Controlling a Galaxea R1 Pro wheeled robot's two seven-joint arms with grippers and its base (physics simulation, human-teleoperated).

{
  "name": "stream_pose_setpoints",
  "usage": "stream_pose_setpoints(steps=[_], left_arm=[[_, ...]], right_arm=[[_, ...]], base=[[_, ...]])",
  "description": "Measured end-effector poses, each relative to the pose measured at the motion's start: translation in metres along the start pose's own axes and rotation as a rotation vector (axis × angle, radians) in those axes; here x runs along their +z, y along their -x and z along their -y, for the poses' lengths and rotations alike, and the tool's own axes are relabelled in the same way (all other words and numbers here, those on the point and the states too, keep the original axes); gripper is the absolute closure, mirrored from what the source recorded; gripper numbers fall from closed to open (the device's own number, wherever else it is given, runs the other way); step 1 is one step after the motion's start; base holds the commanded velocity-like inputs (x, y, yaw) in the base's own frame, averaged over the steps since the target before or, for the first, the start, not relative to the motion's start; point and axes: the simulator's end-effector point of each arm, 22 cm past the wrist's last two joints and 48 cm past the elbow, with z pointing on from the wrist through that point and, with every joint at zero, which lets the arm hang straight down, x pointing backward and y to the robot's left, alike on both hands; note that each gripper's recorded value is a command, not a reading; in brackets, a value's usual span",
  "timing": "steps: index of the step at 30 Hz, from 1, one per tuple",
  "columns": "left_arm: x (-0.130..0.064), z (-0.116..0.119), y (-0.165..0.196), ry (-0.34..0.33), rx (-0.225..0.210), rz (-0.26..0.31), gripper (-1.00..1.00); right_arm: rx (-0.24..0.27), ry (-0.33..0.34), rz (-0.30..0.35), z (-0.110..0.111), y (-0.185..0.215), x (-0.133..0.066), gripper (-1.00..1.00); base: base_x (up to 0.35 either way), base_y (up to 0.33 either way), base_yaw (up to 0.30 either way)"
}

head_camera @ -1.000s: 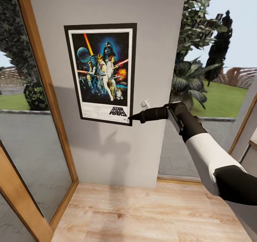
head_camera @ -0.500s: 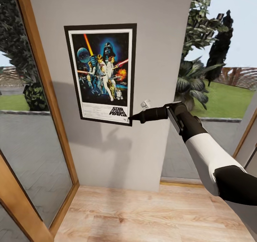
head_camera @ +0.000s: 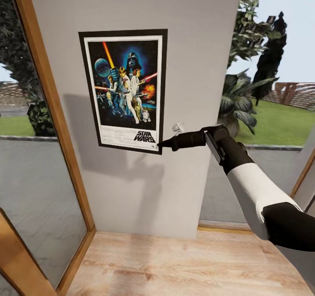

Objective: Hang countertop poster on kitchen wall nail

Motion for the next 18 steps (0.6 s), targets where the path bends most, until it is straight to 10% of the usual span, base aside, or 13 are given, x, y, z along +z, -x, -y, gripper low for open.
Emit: stream_pose_setpoints(steps=[18], left_arm=[[0.0, -0.0003, 0.0007, 0.0, 0.001, 0.001, -1.0]], right_arm=[[0.0, 0.0, 0.001, 0.0, 0.0003, -0.0001, 1.0]], base=[[0.166, 0.001, 0.0]])
